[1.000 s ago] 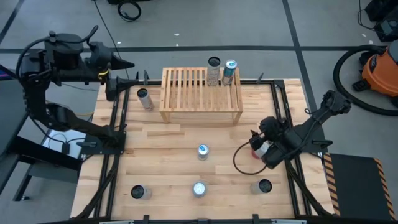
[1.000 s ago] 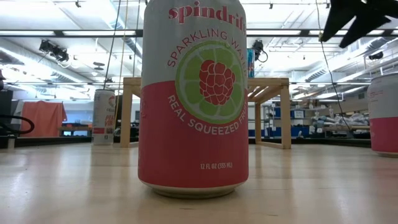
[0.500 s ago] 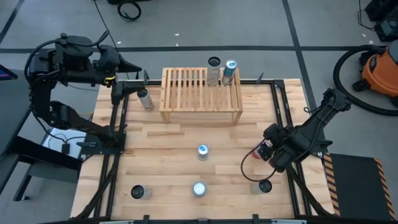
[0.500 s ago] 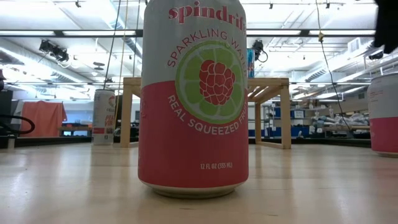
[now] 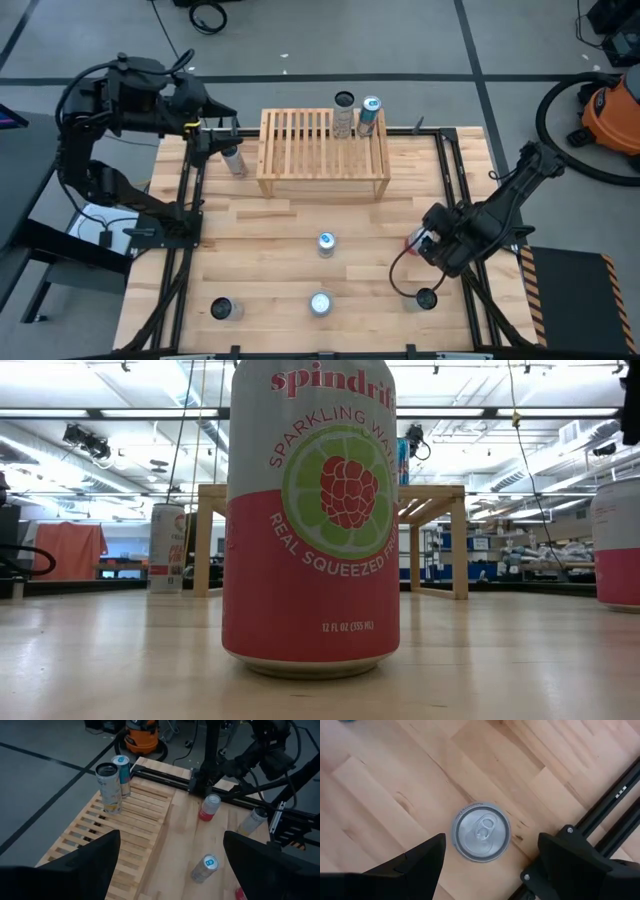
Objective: Place canned beverage on shelf
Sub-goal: Put the top pink and white soda can on the shelf
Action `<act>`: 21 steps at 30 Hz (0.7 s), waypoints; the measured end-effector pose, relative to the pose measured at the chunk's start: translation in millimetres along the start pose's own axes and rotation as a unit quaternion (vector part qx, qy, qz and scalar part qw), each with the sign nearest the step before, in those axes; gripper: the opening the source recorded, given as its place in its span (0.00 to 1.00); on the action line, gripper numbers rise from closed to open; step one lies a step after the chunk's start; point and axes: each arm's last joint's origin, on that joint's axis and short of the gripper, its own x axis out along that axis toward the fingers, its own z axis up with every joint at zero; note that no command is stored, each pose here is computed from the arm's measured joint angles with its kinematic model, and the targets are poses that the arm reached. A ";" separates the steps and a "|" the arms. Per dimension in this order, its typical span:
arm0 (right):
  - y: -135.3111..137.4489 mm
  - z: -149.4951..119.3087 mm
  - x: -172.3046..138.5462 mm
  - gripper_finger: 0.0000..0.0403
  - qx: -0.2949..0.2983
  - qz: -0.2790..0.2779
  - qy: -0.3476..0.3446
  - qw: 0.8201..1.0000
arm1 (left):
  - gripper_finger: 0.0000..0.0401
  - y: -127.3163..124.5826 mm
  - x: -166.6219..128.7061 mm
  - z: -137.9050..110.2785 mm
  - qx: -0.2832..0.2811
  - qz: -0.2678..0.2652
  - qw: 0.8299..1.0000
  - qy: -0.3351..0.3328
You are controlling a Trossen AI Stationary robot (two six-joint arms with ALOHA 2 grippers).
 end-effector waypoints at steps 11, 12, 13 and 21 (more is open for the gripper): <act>1.9 -10.2 26.8 0.81 0.019 -0.031 -0.007 0.999 | 0.89 0.1 -0.2 -0.6 -0.002 0.000 1.000 0.003; 1.6 -11.1 28.8 0.81 0.020 -0.034 -0.007 0.999 | 0.89 0.1 -0.2 -0.6 -0.002 0.000 1.000 0.003; 1.4 -12.1 30.9 0.81 0.021 -0.035 -0.004 0.999 | 0.89 0.1 -0.2 -0.6 -0.002 0.000 1.000 0.003; 6.6 -16.6 40.9 0.81 0.018 -0.011 0.007 1.000 | 0.89 0.1 -0.2 -0.6 -0.002 0.000 1.000 0.003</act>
